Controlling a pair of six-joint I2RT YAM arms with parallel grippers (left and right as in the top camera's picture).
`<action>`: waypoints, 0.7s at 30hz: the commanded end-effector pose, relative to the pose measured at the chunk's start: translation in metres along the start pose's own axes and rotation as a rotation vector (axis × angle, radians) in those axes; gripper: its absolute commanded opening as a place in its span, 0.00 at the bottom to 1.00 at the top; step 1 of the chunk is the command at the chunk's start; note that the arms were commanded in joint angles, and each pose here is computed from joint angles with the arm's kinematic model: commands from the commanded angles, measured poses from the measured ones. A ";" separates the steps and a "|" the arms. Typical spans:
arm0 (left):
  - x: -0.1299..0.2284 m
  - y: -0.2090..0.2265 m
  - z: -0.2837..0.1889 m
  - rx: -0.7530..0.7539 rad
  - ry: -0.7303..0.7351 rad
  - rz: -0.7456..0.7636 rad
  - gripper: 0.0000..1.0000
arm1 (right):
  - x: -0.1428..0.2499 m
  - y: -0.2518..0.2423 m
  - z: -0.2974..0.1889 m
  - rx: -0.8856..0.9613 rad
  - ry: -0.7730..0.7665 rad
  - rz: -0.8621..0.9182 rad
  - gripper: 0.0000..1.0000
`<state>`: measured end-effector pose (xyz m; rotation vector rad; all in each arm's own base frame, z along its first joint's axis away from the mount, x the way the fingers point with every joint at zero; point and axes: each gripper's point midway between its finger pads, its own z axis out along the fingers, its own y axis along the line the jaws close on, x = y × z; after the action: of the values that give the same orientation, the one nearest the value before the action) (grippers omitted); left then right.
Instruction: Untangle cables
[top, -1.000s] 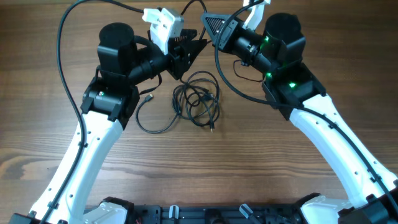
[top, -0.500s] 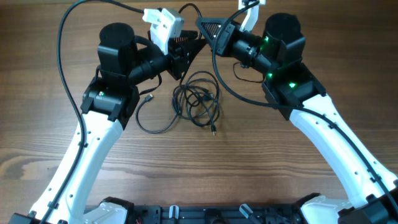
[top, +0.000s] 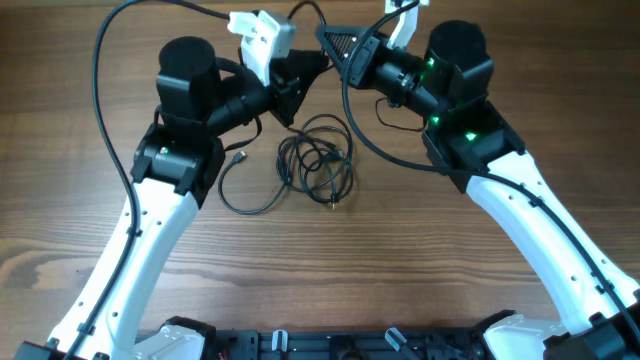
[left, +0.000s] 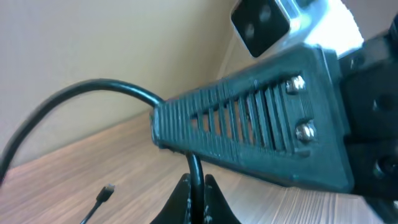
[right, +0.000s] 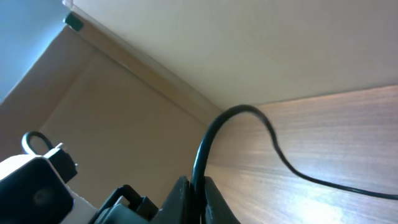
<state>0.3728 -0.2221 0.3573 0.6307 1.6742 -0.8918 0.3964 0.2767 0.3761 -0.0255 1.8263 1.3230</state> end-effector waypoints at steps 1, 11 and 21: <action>-0.018 -0.003 -0.005 0.001 -0.060 -0.027 0.04 | -0.006 0.002 -0.001 0.001 -0.016 -0.006 0.28; -0.062 -0.015 -0.012 0.052 -0.225 -0.073 0.04 | -0.036 -0.043 -0.022 0.105 -0.061 0.111 1.00; -0.106 -0.031 -0.027 0.108 -0.402 -0.025 0.04 | -0.050 -0.149 -0.086 0.424 -0.069 0.317 1.00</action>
<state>0.3664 -0.2182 0.4572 0.4950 1.3024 -1.0338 0.4401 0.1430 0.3097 0.4753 2.0616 1.1376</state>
